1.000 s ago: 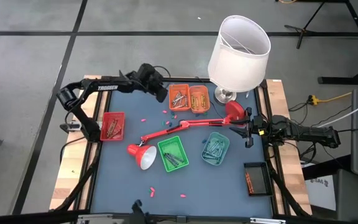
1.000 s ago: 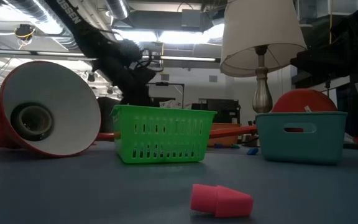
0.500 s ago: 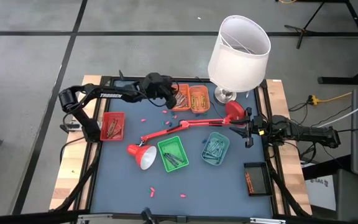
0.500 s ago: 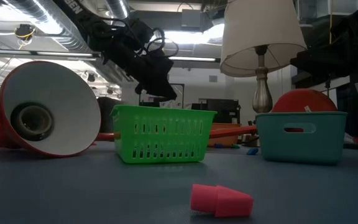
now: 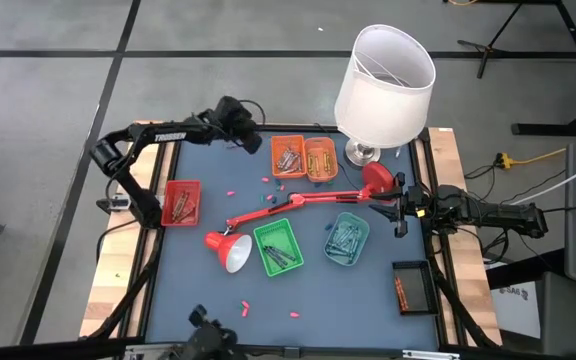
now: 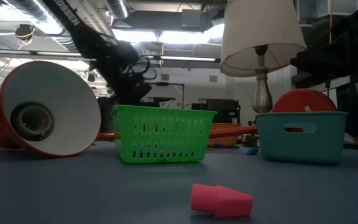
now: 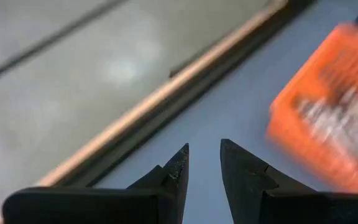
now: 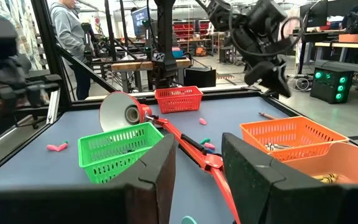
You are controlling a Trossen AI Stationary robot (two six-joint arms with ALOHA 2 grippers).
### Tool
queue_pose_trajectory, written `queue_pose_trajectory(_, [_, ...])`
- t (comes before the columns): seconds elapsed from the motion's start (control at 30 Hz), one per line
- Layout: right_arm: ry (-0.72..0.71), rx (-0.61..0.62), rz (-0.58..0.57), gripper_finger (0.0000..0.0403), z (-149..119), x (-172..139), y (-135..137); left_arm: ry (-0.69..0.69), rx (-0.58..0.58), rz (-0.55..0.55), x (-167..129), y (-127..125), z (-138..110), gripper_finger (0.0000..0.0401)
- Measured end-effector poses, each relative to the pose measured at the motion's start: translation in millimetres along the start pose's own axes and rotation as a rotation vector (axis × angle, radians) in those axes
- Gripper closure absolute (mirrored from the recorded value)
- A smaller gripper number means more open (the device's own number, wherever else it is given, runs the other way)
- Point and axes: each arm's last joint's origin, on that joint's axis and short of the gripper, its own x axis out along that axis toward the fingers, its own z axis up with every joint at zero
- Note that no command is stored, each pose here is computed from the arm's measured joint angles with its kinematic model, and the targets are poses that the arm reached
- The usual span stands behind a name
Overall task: Sort crayons
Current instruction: Put the brown crayon into the red bin
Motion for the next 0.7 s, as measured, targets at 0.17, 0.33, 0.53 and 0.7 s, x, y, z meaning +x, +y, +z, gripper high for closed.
queue_pose_trajectory(0.17, [0.000,0.000,0.000,0.0274,0,0,0,0.173,0.047,-0.025,-1,28,-16,0.0325])
queue_pose_trajectory(0.33, [0.000,0.000,0.000,0.0274,0,0,0,0.236,0.111,-0.012,-3,43,-22,0.0325])
queue_pose_trajectory(0.53, [0.000,0.000,0.000,0.0274,0,0,0,0.254,0.171,-0.094,3,48,-28,0.0325])
queue_pose_trajectory(0.7, [0.000,0.000,0.000,0.0274,0,0,0,0.319,0.229,-0.120,20,48,-41,0.0325])
